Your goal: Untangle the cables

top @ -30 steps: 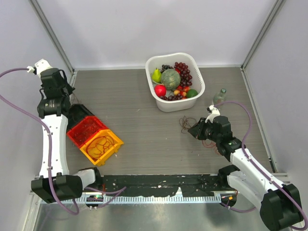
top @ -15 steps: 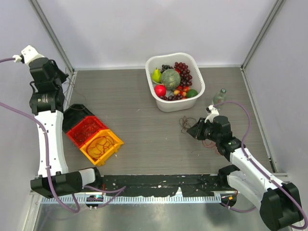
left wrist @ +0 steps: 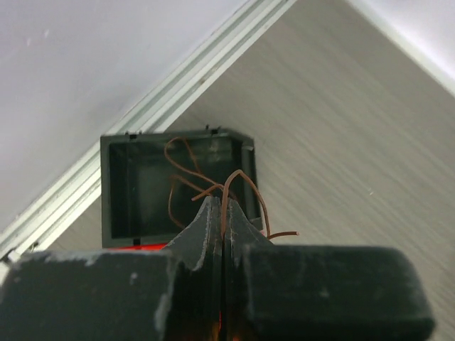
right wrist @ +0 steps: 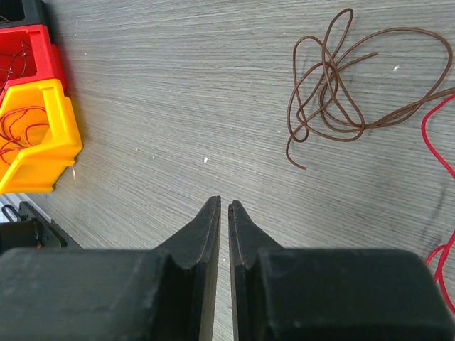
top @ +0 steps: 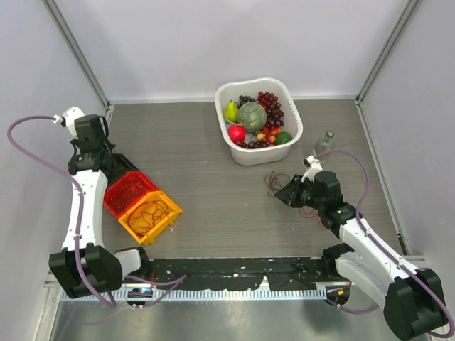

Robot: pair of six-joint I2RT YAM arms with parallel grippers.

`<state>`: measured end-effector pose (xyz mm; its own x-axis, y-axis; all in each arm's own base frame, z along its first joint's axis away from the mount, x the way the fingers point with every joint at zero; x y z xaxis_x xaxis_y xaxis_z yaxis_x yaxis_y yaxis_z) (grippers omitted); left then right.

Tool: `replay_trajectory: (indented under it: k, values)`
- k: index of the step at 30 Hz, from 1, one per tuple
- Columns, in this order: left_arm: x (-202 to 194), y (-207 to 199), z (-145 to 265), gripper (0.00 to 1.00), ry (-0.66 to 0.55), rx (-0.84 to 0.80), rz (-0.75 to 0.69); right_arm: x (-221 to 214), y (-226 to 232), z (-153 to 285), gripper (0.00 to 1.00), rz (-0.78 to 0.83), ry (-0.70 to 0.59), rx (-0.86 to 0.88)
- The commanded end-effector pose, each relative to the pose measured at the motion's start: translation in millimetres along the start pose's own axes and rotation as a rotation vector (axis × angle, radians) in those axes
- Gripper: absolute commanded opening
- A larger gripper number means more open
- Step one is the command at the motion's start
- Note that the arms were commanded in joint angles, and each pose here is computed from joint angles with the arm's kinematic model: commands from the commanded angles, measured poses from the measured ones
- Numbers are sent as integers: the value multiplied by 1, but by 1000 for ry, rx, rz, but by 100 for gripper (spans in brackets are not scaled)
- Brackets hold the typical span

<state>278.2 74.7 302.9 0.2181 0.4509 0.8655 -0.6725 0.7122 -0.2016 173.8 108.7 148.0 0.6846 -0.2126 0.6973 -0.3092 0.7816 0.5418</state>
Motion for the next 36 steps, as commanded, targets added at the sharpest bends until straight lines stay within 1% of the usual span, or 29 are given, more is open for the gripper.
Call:
replay_trajectory:
  k: [1,5,6,7,12,15,16,17,18,19,20,21,22,23,25,27,28,29,30,31,33,34,36]
  values:
    - [-15,11,-2,0,-3,71,61,5,6,-1,15,15,-27,41]
    - [-37,12,-26,0,73,137,38,4,6,-1,15,14,-27,43]
    - [-41,13,-36,0,76,176,31,8,8,-1,15,25,-56,53]
    - [-44,16,-43,0,91,204,44,8,8,-1,15,27,-55,54]
    - [-65,13,-75,1,190,226,76,9,8,-1,15,27,-60,48]
    - [-61,21,-77,3,152,302,108,9,7,-1,15,26,-56,41]
    - [-59,23,-76,7,141,314,122,10,7,-1,15,26,-57,38]
    - [-57,24,-74,16,137,316,131,10,7,-1,15,27,-55,34]
    - [-55,25,-72,33,130,323,136,12,8,-1,15,29,-61,35]
    - [-53,26,-69,42,117,329,147,13,8,-2,15,36,-59,34]
    - [-50,26,-65,47,110,317,152,15,9,-2,15,35,-61,35]
    - [-51,26,-63,54,110,310,157,11,7,-2,15,27,-30,19]
    - [-48,26,-58,61,104,297,171,14,8,-2,15,30,-34,21]
    - [-46,25,-54,65,100,283,187,13,7,-2,15,29,-17,13]
    - [-45,25,-45,70,95,257,225,18,7,0,15,28,-18,-26]
    - [-45,21,-35,73,101,186,269,21,4,2,15,6,-30,-96]
    - [-45,17,-29,75,109,136,286,21,-1,3,15,-16,-40,-159]
    - [-46,14,-23,76,108,97,294,25,-3,4,15,-35,-65,-215]
    - [-46,9,-18,77,105,65,303,23,-6,6,16,-47,-52,-247]
    - [-47,6,-13,77,114,28,306,28,-8,7,16,-52,-73,-286]
    - [-53,-11,0,76,141,-108,295,30,-14,9,19,-59,-76,-355]
    - [-58,-22,7,75,155,-186,269,33,-16,10,22,-65,-86,-372]
    - [-73,-46,26,74,200,-340,160,37,-18,10,25,-69,-89,-375]
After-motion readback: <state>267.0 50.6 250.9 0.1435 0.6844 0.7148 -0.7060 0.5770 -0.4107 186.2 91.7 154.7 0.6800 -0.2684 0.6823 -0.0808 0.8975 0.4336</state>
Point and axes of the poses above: each gripper's point midway between its finger pads, its own z axis back along the fingers, its own y axis along the line the jaws close on, x = y × z, the point moved 9 cm from there along z, back along the fingers, and after that the axes turned 4 degrees about z, right-handed, at the moved point
